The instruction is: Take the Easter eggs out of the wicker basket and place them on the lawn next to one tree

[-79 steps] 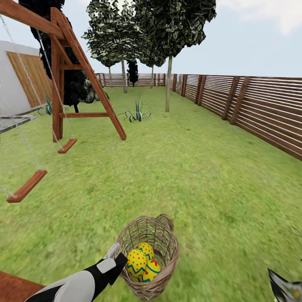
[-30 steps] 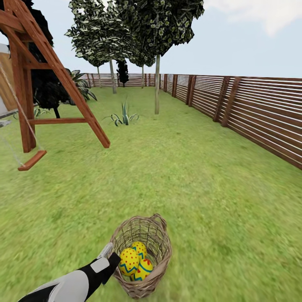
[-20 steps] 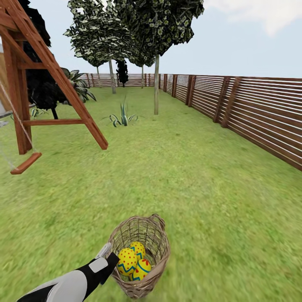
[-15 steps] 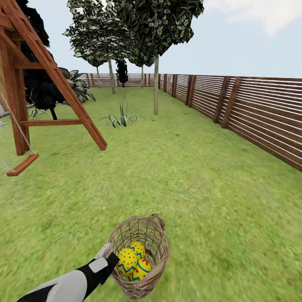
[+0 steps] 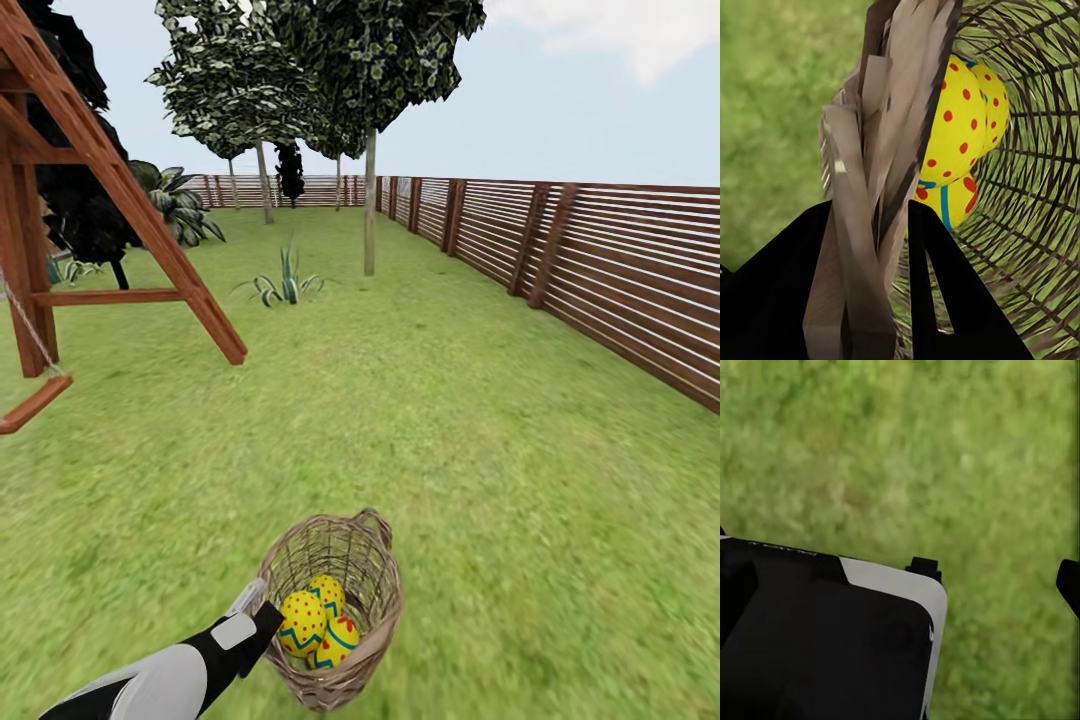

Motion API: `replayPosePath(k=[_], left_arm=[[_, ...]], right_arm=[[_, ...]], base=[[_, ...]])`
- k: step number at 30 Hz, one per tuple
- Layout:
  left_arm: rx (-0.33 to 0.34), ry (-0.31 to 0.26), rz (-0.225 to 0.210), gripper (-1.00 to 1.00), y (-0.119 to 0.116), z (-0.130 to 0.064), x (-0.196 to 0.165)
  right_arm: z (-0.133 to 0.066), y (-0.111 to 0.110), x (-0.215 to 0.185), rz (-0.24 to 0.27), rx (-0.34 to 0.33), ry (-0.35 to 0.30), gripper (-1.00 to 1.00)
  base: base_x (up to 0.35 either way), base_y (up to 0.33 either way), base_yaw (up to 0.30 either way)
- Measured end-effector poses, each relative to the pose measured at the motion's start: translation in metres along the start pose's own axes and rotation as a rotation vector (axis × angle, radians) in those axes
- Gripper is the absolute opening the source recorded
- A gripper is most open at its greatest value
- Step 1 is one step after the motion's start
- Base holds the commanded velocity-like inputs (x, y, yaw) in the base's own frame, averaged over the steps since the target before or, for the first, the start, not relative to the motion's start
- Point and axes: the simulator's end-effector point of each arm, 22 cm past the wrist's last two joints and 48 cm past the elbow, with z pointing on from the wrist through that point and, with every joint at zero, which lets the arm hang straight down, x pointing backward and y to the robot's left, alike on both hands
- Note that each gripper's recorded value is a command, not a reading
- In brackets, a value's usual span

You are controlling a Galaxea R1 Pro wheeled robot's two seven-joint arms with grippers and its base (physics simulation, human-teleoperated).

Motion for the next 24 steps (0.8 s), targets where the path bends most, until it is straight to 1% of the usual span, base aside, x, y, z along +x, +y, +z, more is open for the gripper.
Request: replayPosePath(k=[24], left_arm=[[-0.001, 0.001, 0.002, -1.00, -0.0001, 0.0000, 0.0007]], right_arm=[[-0.0003, -0.0006, 0.0012, 0.000, 0.000, 0.001, 1.00]], base=[[0.310, -0.137, 0.000]])
